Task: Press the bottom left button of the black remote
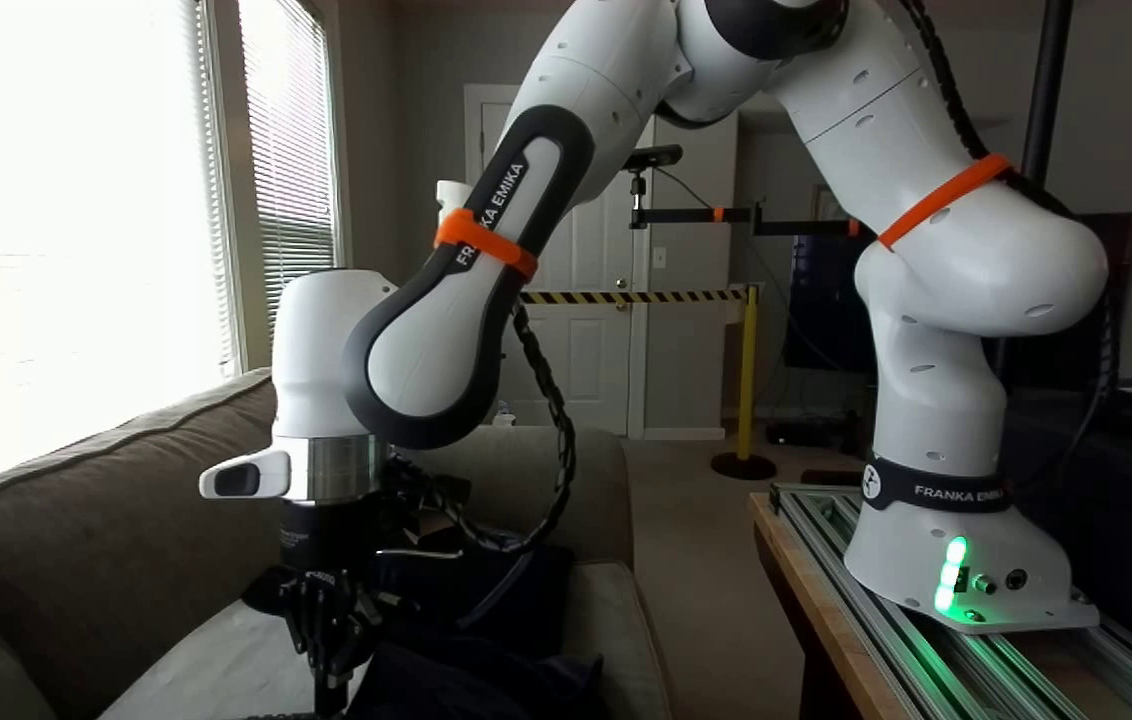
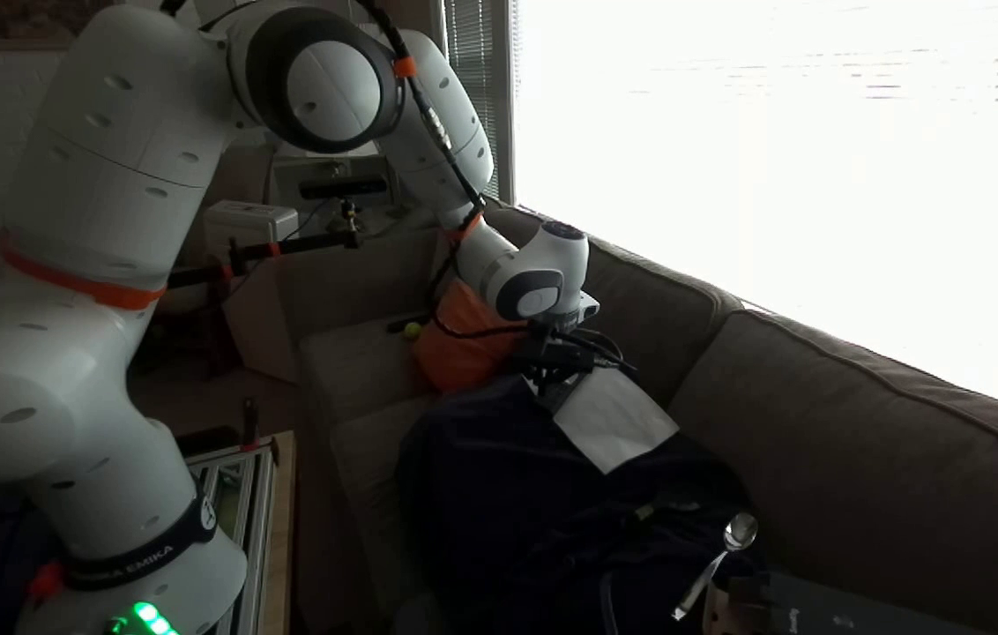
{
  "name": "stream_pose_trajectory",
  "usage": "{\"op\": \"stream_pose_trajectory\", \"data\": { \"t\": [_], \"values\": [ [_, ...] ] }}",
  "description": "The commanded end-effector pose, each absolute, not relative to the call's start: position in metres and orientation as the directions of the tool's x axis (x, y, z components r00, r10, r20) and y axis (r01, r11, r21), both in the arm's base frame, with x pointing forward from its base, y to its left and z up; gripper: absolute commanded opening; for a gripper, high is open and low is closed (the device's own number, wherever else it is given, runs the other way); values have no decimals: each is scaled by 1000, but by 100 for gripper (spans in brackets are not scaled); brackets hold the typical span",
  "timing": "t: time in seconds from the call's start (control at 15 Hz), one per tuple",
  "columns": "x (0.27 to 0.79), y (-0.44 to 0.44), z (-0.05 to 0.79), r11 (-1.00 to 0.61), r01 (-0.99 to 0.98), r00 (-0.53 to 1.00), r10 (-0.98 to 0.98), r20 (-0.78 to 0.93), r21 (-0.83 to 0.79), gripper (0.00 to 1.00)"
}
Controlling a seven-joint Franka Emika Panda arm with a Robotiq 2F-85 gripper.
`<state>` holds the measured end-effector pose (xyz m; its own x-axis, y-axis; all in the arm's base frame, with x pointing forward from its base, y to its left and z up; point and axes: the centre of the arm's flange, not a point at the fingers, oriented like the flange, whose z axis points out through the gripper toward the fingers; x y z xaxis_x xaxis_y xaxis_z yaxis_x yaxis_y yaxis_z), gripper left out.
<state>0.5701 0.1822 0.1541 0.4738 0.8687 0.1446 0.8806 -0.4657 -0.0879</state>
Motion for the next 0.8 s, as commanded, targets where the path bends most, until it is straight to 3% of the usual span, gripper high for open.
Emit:
{"op": "stream_pose_trajectory", "data": {
  "t": [0.0, 0.73],
  "values": [
    [577, 185, 144, -461, 882, 471, 871, 139, -99, 0],
    [571, 182, 141, -465, 878, 477, 869, 129, -113, 0]
  ]
}}
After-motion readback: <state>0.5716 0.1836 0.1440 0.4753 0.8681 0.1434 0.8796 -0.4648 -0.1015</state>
